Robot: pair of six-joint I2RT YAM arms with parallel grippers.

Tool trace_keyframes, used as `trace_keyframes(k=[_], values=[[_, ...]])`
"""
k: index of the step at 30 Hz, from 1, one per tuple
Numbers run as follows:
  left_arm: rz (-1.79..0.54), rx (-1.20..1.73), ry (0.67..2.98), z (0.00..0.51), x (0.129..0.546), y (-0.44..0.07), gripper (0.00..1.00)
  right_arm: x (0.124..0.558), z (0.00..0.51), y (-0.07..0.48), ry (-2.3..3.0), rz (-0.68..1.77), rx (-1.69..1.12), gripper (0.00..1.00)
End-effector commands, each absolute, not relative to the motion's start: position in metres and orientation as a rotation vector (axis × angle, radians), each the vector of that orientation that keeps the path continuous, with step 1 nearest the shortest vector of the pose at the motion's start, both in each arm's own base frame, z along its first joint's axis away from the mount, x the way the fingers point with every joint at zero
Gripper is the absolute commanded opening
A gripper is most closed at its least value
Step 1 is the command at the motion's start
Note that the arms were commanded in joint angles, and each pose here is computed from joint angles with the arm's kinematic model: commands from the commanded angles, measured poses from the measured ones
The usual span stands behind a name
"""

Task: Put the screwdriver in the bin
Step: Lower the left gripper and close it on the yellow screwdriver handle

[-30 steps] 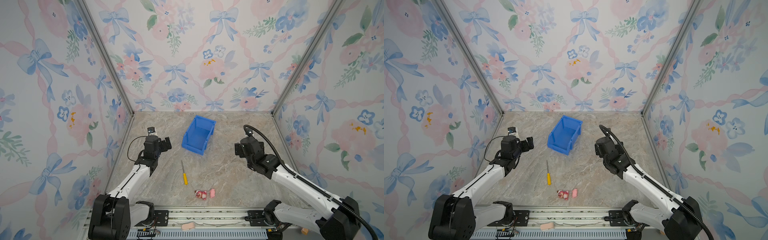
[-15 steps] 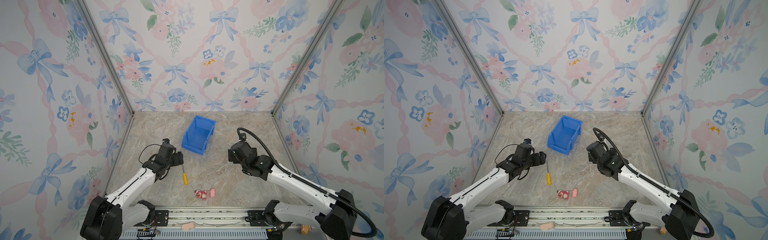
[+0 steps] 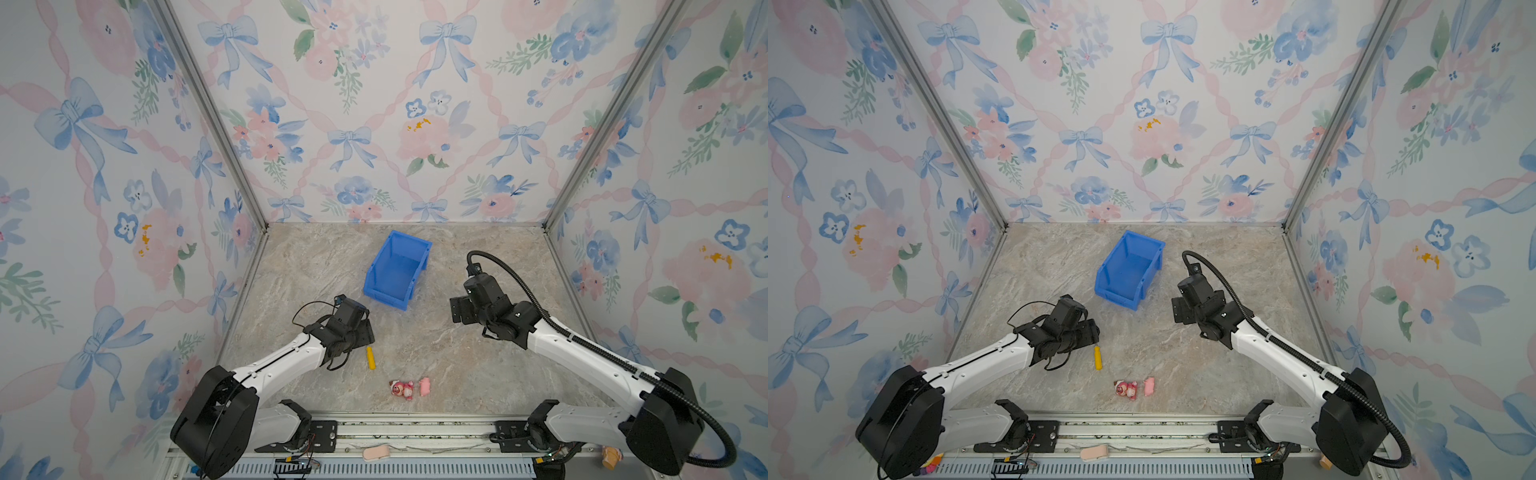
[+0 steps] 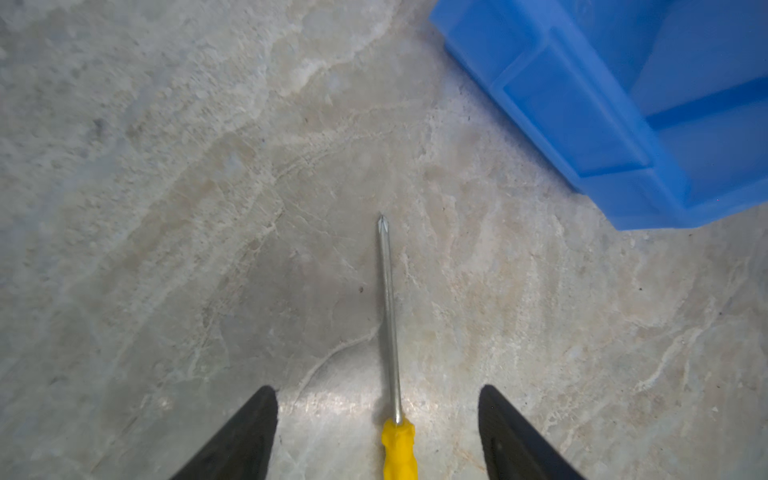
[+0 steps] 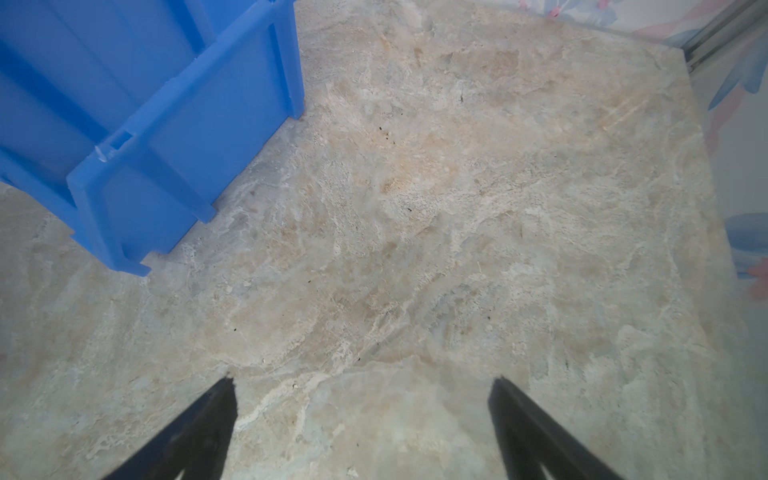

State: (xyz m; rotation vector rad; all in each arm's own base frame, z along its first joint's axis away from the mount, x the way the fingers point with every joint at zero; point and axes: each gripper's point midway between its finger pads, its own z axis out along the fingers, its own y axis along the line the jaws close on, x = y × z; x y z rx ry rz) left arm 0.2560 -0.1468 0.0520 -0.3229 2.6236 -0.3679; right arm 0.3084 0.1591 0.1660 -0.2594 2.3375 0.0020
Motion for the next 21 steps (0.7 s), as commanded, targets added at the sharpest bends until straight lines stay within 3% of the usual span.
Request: trace_keyframes(k=[1, 10, 14, 21], values=[[-0.379, -0.316, 2.690, 0.041, 0.244, -0.152, 0.74, 0.312, 0.172, 0.167, 2.338, 0.046, -0.319, 0.97], [-0.311, -0.226, 2.791, 0.018, 0.212, -0.157, 0.72, 0.314, 0.164, 0.157, 2.364, 0.033, -0.281, 0.97], [-0.264, -0.217, 2.819, 0.008, 0.201, -0.153, 0.67, 0.315, 0.164, 0.153, 2.369, 0.023, -0.276, 0.97], [-0.185, -0.224, 2.836, -0.005, 0.189, -0.146, 0.48, 0.316, 0.164, 0.153, 2.372, 0.025, -0.289, 0.97]])
